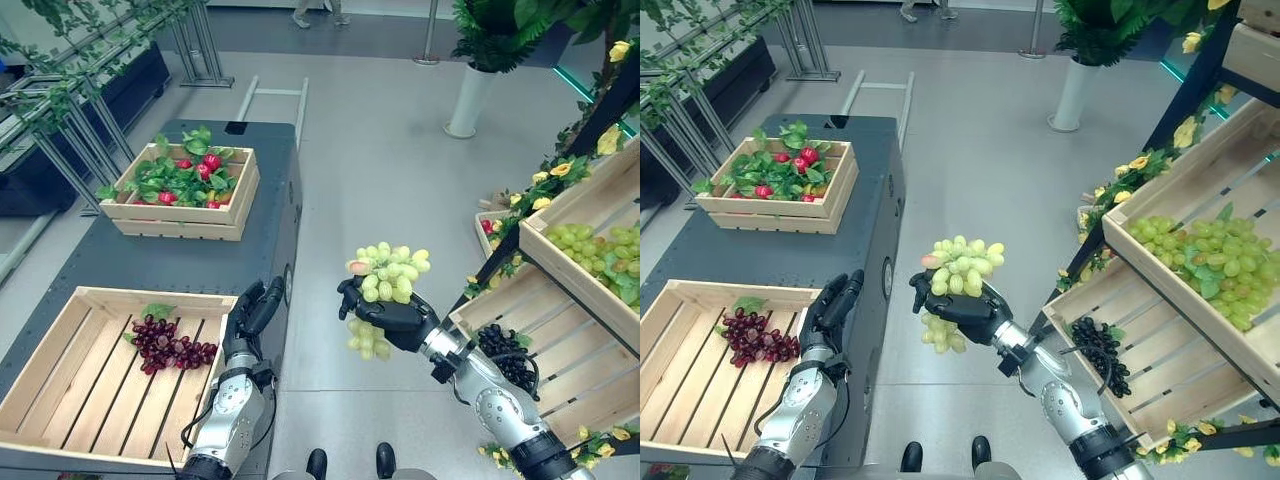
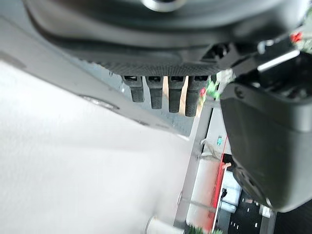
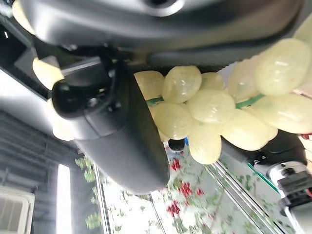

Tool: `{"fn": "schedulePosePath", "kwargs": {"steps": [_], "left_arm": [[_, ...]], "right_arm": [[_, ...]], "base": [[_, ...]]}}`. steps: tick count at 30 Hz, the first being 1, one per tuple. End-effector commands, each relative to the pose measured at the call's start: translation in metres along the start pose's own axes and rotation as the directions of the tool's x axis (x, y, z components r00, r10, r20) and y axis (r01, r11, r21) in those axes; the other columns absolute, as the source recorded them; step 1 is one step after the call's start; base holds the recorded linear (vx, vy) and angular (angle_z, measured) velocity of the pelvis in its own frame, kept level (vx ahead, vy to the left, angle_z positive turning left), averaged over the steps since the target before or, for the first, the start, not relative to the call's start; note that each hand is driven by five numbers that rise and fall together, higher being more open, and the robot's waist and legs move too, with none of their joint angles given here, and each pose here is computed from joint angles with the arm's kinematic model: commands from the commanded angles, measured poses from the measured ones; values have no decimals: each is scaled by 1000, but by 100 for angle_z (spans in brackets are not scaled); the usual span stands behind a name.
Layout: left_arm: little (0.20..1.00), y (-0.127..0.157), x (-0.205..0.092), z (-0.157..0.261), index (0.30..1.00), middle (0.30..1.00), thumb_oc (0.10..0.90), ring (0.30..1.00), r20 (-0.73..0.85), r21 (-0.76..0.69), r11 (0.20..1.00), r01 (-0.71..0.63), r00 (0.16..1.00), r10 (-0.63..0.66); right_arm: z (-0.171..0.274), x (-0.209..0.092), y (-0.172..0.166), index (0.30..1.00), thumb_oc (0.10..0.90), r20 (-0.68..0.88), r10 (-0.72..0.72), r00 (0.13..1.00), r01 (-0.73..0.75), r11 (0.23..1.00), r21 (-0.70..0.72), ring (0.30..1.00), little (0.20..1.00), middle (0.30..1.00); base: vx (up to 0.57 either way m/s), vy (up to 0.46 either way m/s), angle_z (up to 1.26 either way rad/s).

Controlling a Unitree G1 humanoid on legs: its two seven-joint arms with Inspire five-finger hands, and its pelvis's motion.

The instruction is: Pick up the fruits from the basket on one side to the basket on the other side

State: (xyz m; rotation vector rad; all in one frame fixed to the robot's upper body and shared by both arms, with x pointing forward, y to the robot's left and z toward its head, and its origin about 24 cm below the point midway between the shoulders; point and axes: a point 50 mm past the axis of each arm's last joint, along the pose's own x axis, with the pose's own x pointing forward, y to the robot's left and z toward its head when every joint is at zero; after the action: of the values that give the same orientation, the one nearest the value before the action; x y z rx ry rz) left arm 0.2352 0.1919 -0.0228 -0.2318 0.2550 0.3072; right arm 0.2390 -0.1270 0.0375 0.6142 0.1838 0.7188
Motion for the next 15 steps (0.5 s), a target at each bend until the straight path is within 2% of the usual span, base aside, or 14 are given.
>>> {"fn": "schedulePosePath", "kwargs": {"steps": [1, 4, 6, 9, 13, 15], "left_arm": [[900, -22, 16, 40, 900, 900, 800, 900, 195, -23, 996, 86, 977, -80], [900, -9, 16, 44, 900, 900, 800, 900, 206, -59, 998, 14, 979, -1], [900, -2, 17, 49, 900, 900, 800, 900, 208, -97, 995, -8, 978, 28], [900, 6, 21, 50, 900, 900, 800, 900, 183, -151, 987, -48, 980, 76], [900, 18, 19, 46, 900, 900, 800, 900, 183, -178, 976, -126, 970, 159], [900, 13, 21, 47, 900, 900, 800, 900, 190, -193, 975, -114, 970, 151]], "right_arm": [[51, 16, 38, 300, 400, 214, 258, 942, -233, 963, -133, 300, 300, 300], [43, 23, 46, 300, 400, 148, 358, 922, -341, 931, -128, 300, 300, 300], [42, 28, 51, 300, 400, 127, 406, 905, -388, 910, -144, 300, 300, 300], [41, 33, 51, 300, 400, 131, 400, 907, -383, 914, -136, 300, 300, 300], [40, 39, 54, 300, 400, 119, 431, 894, -416, 899, -135, 300, 300, 300], [47, 39, 58, 300, 400, 130, 445, 886, -423, 891, -164, 300, 300, 300]], "base": [[-123, 14, -55], [-160, 1, -89], [-150, 14, -157], [-76, -106, -104], [-6, -222, -45], [3, -147, -58]]}}
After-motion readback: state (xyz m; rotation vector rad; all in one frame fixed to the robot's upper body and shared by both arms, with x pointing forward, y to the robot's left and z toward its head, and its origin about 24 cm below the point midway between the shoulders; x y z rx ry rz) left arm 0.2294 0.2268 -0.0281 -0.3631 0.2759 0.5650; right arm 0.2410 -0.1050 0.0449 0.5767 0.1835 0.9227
